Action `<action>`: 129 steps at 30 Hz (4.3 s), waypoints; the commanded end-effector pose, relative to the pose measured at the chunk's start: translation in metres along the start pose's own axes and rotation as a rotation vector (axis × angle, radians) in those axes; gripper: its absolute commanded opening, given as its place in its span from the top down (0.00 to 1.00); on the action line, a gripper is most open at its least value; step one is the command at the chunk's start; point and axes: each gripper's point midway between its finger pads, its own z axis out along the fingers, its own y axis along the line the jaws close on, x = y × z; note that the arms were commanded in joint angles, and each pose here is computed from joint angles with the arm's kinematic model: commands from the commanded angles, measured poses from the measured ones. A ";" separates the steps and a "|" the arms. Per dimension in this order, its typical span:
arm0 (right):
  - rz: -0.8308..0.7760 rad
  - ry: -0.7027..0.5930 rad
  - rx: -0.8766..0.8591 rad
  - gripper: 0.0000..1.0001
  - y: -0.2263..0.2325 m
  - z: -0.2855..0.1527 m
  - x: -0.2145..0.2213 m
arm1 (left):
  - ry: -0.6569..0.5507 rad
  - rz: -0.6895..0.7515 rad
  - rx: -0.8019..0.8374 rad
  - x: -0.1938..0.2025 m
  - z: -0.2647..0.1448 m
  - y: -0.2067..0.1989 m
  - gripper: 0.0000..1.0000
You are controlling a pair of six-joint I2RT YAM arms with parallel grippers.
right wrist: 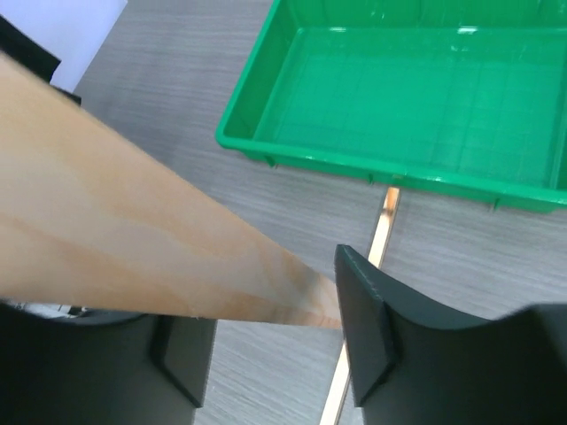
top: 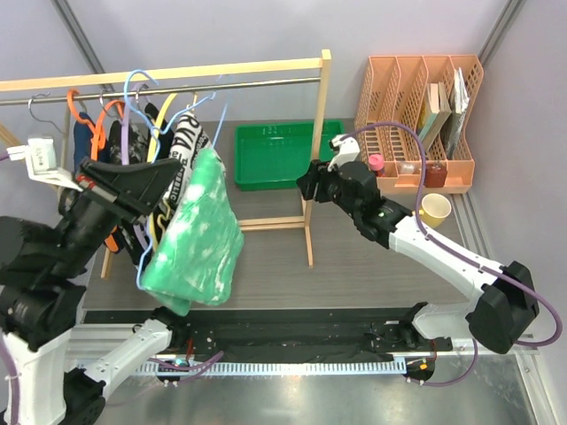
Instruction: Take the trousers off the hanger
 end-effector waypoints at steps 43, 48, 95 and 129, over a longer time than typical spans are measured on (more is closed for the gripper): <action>-0.538 -0.046 -0.449 0.00 0.264 -0.215 -0.015 | -0.008 -0.095 -0.234 -0.003 -0.029 0.027 1.00; -0.555 -0.220 -0.305 0.00 0.302 -0.234 -0.011 | -0.028 -0.090 -0.271 -0.002 -0.034 0.037 0.99; -0.320 -0.319 -0.225 0.37 0.379 -0.205 0.025 | 0.008 -0.107 -0.235 0.010 -0.026 0.036 0.99; -0.400 -0.474 0.066 0.99 0.321 -0.174 -0.001 | 0.063 -0.119 -0.221 0.023 -0.021 0.036 1.00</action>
